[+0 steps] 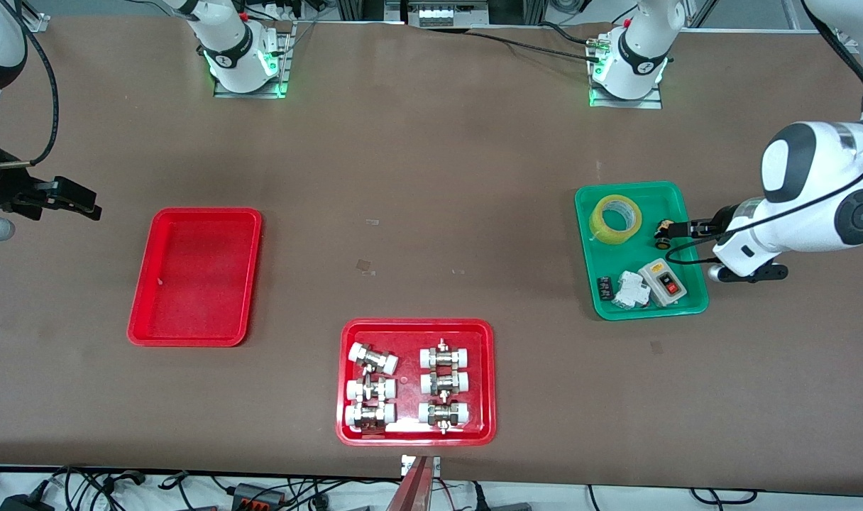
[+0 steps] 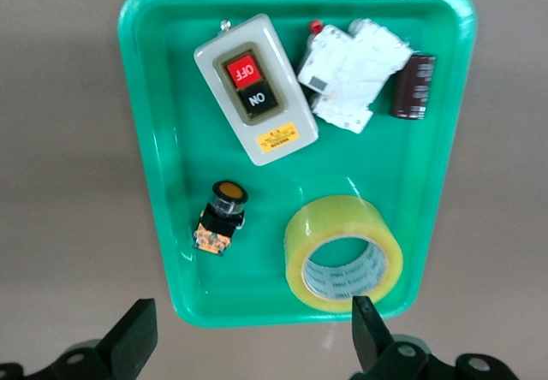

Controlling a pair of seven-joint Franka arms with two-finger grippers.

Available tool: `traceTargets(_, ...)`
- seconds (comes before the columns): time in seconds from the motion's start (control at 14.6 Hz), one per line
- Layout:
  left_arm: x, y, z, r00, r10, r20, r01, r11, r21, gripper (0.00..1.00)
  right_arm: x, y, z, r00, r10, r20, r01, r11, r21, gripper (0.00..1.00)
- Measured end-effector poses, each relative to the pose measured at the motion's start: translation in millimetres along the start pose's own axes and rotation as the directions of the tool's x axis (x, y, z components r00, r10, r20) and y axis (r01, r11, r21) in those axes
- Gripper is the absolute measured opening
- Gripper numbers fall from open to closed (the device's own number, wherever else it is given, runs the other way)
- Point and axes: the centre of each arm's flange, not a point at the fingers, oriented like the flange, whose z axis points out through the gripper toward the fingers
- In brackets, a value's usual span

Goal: Left arm passes tape to right arm into tray
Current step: 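Lower the left gripper onto the tape roll rim and close it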

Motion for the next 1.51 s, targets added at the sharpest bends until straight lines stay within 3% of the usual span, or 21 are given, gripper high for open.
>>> traceTargets(0.21, -1.7, -2.1, 61.1, 1.0, -0.004, 0.003, 0.004, 1.0, -0.007, 1.0, 0.2, -0.3, 0.1, 1.0, -0.001, -0.001, 0.001, 1.0, 0.0, 1.0)
traceTargets(0.41, -19.4, 5.9, 109.1, 0.997, -0.052, 0.052, 0.052, 0.999, 0.001, 1.0, 0.5, -0.6, 0.5, 1.0, -0.001, -0.001, 0.001, 1.0, 0.0, 1.0)
traceTargets(0.89, -32.0, 28.6, 145.2, 0.994, -0.083, 0.072, 0.082, 0.997, 0.014, 1.0, 0.8, -0.8, 1.9, 1.0, -0.001, 0.003, 0.001, 1.0, 0.0, 1.0)
traceTargets(1.17, -32.5, 27.5, 168.2, 0.986, -0.119, 0.117, 0.118, 0.993, 0.015, 0.93, 0.4, -0.7, 2.2, 1.0, -0.001, 0.006, 0.001, 1.0, 0.0, 1.0)
traceTargets(1.24, -32.5, 28.5, 171.7, 0.984, -0.131, 0.123, 0.13, 0.991, 0.017, 0.88, 0.1, -0.5, 2.5, 1.0, -0.001, 0.009, 0.001, 1.0, 0.0, 1.0)
traceTargets(1.51, -31.0, 30.5, 168.8, 0.982, -0.14, 0.127, 0.139, 0.99, 0.02, 0.46, -0.2, -0.3, 2.8, 1.0, 0.0, 0.011, 0.0, 1.0, 0.001, 1.0)
